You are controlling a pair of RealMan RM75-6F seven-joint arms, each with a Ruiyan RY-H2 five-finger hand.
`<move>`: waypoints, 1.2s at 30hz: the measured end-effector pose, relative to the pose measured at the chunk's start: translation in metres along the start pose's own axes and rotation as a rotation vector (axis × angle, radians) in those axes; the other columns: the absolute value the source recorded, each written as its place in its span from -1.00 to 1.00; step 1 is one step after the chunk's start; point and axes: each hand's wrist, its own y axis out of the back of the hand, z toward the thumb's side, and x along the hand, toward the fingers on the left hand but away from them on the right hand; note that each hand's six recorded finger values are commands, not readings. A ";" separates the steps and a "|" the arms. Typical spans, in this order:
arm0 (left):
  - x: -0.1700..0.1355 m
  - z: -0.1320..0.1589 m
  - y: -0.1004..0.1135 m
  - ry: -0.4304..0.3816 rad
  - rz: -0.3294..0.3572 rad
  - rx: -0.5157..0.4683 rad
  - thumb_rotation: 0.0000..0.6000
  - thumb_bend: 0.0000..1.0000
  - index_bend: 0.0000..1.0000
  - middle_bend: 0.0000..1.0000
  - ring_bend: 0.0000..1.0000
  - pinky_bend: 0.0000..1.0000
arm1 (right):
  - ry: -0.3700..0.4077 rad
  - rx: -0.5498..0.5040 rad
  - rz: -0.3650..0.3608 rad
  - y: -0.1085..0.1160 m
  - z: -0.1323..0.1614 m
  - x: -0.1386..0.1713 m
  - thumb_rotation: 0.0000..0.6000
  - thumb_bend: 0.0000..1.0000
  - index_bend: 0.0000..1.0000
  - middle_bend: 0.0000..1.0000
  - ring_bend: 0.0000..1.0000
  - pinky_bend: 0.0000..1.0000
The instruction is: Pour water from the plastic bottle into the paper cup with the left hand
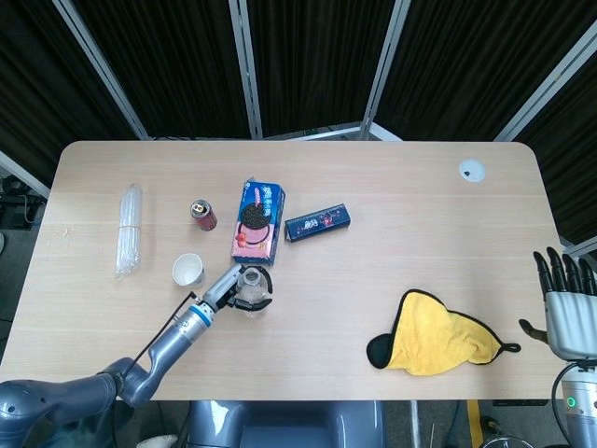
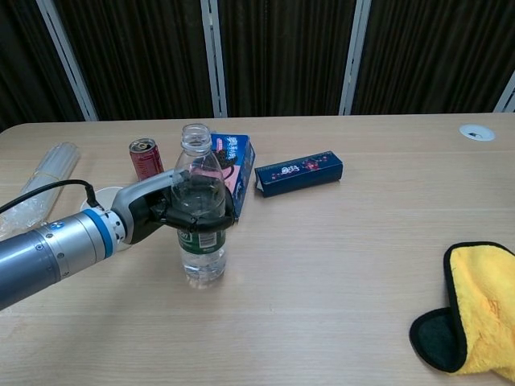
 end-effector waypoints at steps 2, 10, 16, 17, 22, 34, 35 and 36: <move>-0.001 -0.002 -0.001 -0.001 -0.003 0.010 1.00 -0.53 0.08 -0.27 -0.48 -0.32 | 0.000 0.000 -0.001 0.000 0.000 0.000 1.00 -1.00 -1.00 -1.00 -1.00 -1.00; -0.006 -0.006 -0.001 -0.011 -0.013 0.038 1.00 -0.79 -0.24 -0.68 -0.83 -0.64 | 0.003 0.002 -0.003 0.000 0.001 0.001 1.00 -1.00 -1.00 -1.00 -1.00 -1.00; -0.011 -0.006 0.004 -0.019 -0.014 0.039 1.00 -0.84 -0.51 -0.87 -0.97 -0.84 | 0.004 0.000 -0.006 0.001 0.001 0.001 1.00 -1.00 -1.00 -1.00 -1.00 -1.00; -0.012 -0.005 0.004 -0.021 -0.014 0.040 1.00 -0.84 -0.52 -0.88 -0.98 -0.84 | 0.005 0.000 -0.007 0.001 0.001 0.001 1.00 -1.00 -1.00 -1.00 -1.00 -1.00; -0.019 -0.003 0.011 -0.031 -0.013 0.041 1.00 -0.83 -0.58 -0.92 -1.00 -0.89 | 0.010 -0.002 -0.009 0.002 0.002 0.003 1.00 -1.00 -1.00 -1.00 -1.00 -1.00; -0.054 0.015 0.041 -0.083 0.005 0.123 1.00 -0.84 -0.71 -1.00 -1.00 -1.00 | 0.025 -0.006 -0.019 0.006 0.006 0.008 1.00 -1.00 -1.00 -1.00 -1.00 -1.00; -0.057 0.017 0.046 -0.087 0.011 0.142 1.00 -0.84 -0.74 -1.00 -1.00 -1.00 | 0.026 -0.006 -0.020 0.007 0.006 0.009 1.00 -1.00 -1.00 -1.00 -1.00 -1.00; -0.061 0.019 0.050 -0.091 0.018 0.160 1.00 -0.85 -0.78 -1.00 -1.00 -1.00 | 0.028 -0.008 -0.022 0.007 0.007 0.009 1.00 -1.00 -1.00 -1.00 -1.00 -1.00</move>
